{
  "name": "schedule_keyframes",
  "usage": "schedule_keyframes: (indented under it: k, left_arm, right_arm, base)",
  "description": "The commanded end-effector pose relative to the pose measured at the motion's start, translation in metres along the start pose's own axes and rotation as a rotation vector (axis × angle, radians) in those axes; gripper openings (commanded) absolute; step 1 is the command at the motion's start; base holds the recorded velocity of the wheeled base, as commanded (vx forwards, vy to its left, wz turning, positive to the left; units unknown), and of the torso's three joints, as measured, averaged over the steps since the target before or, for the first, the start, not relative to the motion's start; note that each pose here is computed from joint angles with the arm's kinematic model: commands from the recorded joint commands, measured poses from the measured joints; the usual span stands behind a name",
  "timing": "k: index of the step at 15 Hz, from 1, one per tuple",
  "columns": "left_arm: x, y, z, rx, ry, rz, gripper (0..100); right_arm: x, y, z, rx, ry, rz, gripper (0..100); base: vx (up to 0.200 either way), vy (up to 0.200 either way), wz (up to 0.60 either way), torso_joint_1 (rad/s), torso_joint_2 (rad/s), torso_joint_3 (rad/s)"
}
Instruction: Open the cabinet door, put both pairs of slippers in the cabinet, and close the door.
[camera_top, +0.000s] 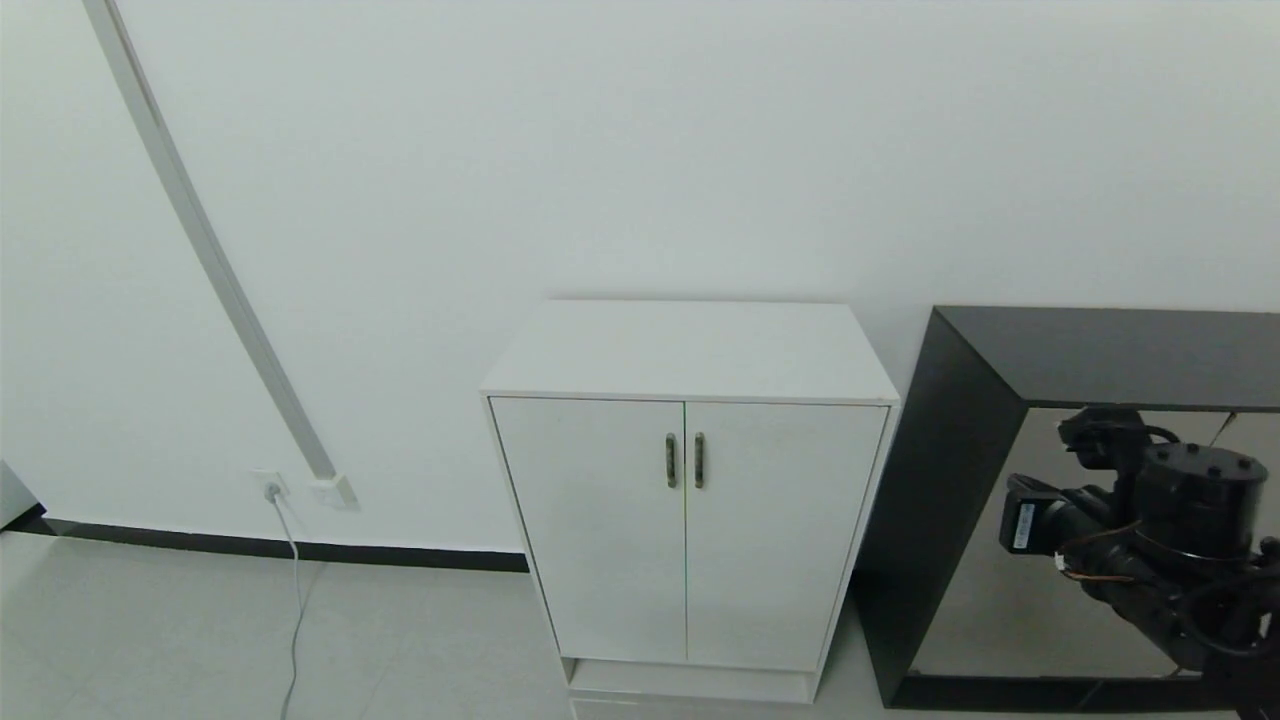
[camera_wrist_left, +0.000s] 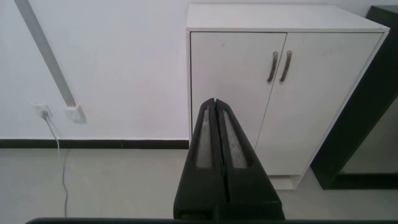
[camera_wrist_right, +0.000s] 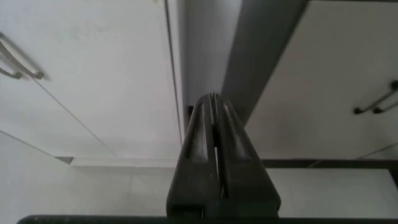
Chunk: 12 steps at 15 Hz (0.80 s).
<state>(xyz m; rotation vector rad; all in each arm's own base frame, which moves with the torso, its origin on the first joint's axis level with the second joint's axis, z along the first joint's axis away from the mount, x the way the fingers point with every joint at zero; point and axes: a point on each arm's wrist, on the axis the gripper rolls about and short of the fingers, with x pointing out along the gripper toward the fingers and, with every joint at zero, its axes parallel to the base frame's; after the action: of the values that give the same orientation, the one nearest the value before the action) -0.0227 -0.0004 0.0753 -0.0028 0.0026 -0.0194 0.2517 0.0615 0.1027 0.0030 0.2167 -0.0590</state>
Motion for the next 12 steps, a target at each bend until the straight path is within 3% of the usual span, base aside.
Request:
schedule_keyframes:
  k: [1,6,12]
  left_arm:
    - [0.0,0.0,0.0,0.0,0.001,-0.001,0]
    - [0.0,0.0,0.0,0.001,0.001,-0.001,0]
    - [0.0,0.0,0.0,0.0,0.001,-0.001,0]
  right_arm:
    - [-0.034,-0.017,0.015,0.023,-0.069,-0.029,0]
    - [-0.076,-0.042,0.016,-0.007,-0.121,-0.096,0]
    - [-0.108,-0.053,0.008,-0.007,-0.139,-0.113,0]
  base:
    - [0.0,0.0,0.0,0.0,0.0,0.0]
    - [0.0,0.0,0.0,0.0,0.0,0.0]
    - [0.0,0.0,0.0,0.0,0.0,0.0]
